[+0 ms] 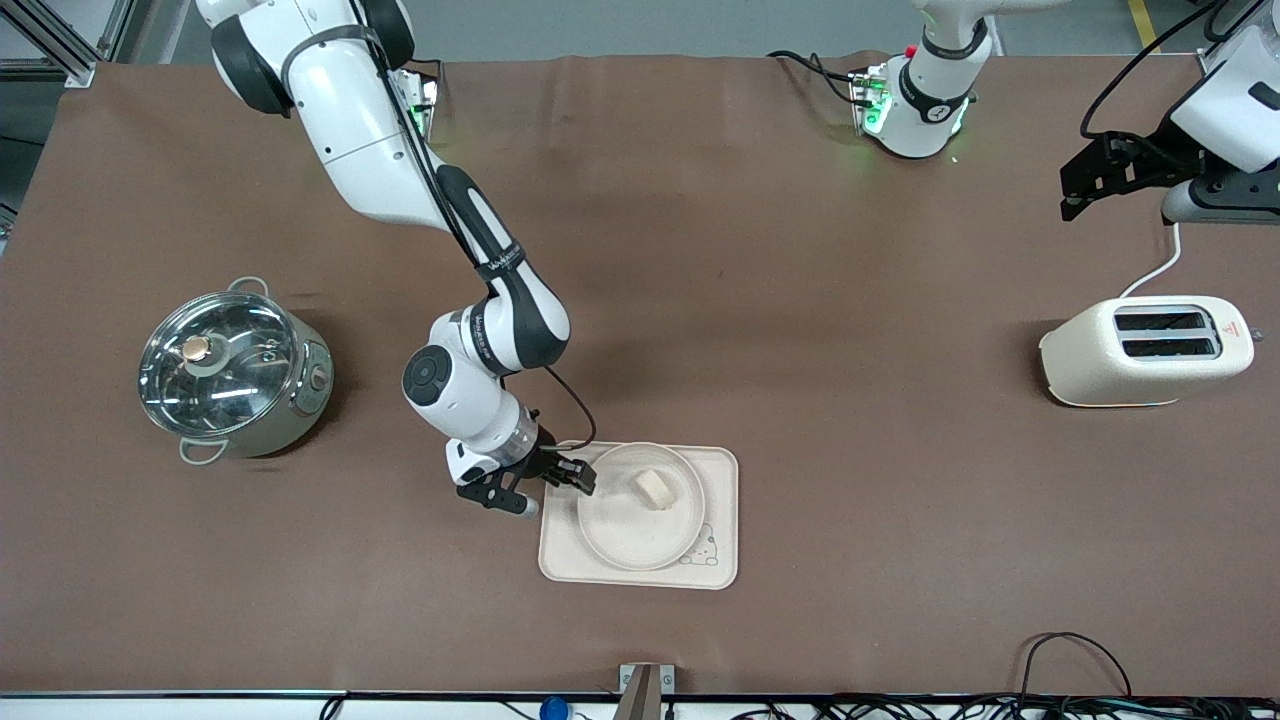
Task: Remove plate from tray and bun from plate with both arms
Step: 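Reach the right gripper over the tray to the white plate rim, then lower the right gripper and close it on the plate rim, then lift the plate off the tray with the right gripper while the left gripper reaches, then lower the plate onto the table while the left gripper descends to the bun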
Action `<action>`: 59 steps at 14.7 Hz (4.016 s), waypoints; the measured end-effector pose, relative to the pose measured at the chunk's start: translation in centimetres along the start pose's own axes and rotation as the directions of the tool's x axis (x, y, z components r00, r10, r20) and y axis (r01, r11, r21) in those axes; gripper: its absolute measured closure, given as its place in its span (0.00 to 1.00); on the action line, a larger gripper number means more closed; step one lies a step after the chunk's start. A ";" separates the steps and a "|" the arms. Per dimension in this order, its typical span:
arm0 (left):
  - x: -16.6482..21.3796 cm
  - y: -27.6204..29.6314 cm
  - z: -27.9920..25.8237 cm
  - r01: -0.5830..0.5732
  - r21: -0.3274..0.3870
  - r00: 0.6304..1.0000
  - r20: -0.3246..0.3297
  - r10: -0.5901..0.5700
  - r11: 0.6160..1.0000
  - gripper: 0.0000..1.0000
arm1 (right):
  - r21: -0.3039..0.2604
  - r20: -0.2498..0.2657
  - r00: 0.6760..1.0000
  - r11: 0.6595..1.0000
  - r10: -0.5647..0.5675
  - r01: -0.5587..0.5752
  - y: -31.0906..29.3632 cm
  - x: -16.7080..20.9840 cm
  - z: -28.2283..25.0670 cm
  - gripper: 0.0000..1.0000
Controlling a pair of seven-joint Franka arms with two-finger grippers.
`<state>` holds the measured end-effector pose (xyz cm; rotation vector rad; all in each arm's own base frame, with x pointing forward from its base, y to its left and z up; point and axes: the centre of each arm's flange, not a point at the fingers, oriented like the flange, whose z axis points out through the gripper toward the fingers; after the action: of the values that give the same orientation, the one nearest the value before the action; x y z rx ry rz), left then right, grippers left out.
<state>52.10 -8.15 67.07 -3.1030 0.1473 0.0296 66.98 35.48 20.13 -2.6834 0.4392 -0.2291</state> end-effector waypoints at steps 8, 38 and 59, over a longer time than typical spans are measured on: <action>0.6 0.0 0.4 0.000 -0.003 1.000 -0.009 0.000 1.000 0.00 | 0.005 -0.024 1.000 1.000 -0.008 0.008 -0.1 -0.5 1.2 0.64; 0.9 0.4 0.5 -0.008 -0.004 1.000 -0.011 0.008 1.000 0.00 | 0.015 0.086 0.996 1.000 0.017 -0.018 -2.1 -4.7 -1.5 0.96; 4.6 18.5 12.7 0.321 -0.109 0.945 0.105 -0.310 0.941 0.00 | -0.029 0.107 0.991 0.996 -0.079 0.083 5.3 -19.6 -5.1 0.96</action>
<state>54.73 -26.50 53.65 -3.1986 -0.3705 0.1695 46.05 35.63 20.71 -2.7330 0.3048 -0.1037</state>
